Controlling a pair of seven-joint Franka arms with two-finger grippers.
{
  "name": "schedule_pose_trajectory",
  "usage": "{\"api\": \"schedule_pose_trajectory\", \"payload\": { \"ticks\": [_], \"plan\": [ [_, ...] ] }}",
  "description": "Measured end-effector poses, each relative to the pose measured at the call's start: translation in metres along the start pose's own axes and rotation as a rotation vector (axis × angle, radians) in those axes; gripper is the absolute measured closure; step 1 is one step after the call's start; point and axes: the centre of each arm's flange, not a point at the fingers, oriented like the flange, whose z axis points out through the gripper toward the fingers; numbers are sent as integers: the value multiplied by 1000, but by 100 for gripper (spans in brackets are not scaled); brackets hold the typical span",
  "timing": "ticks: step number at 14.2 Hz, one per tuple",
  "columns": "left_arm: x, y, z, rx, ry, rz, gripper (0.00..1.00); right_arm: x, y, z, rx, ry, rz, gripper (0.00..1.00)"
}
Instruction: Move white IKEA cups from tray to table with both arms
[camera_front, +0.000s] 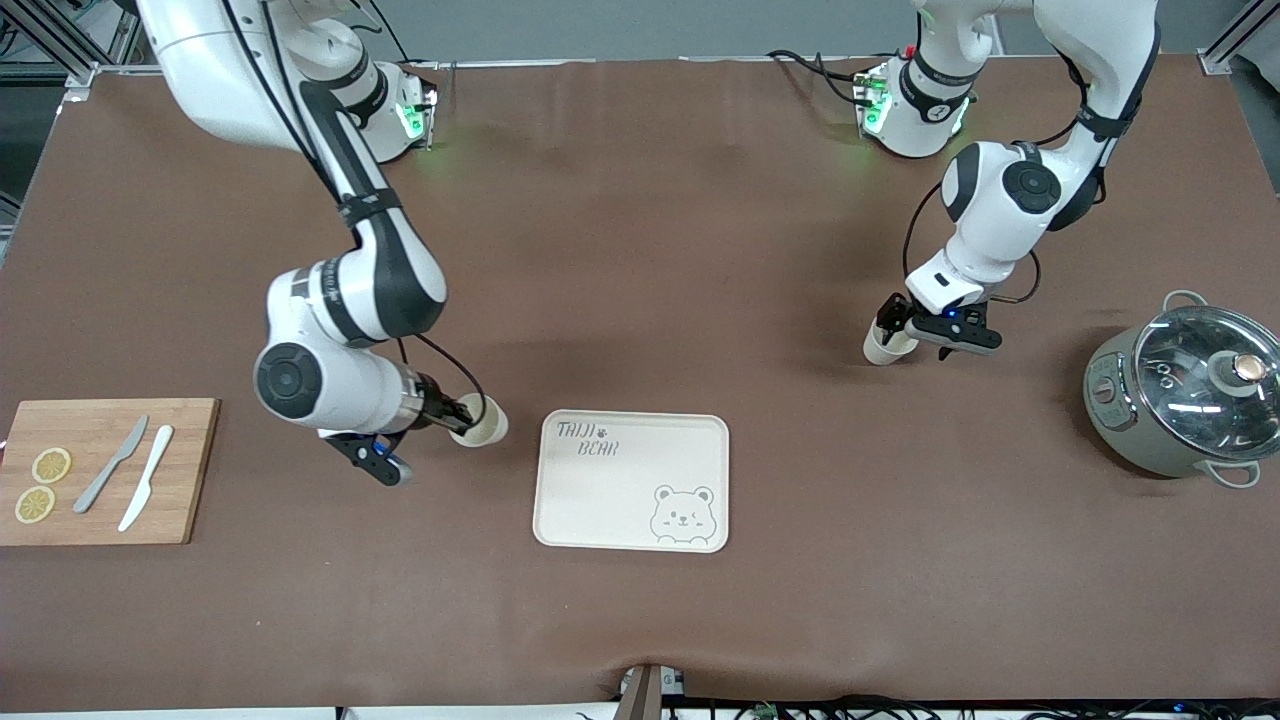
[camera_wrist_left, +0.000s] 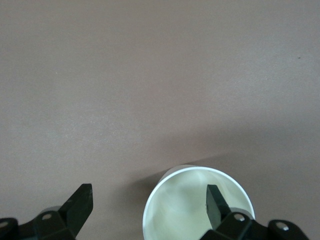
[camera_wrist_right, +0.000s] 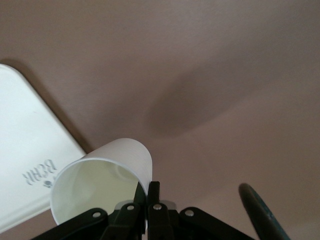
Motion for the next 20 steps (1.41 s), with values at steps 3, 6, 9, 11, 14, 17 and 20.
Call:
{"api": "schedule_pose_trajectory", "payload": {
  "ticks": [3,6,9,11,14,17,20],
  "plan": [
    [4,-1,-2,-1,-10,0,0,26,62,-2,-18,-27,-103,97],
    [16,-3,-18,1,-38,0,0,50,115,3,-43,-37,-223,97],
    [29,-9,-45,9,-57,-7,0,74,156,-3,-53,-27,-344,97],
    [39,-11,-65,4,-73,-25,0,86,176,-9,-57,-16,-393,97],
    [55,-11,-96,-4,-90,-37,0,97,197,-11,-61,7,-444,97],
    [72,-11,-122,-10,-116,-45,0,103,215,8,-70,39,-476,97],
    [96,-11,-155,-18,-149,-66,0,108,230,23,-79,37,-489,97]
  ]
}}
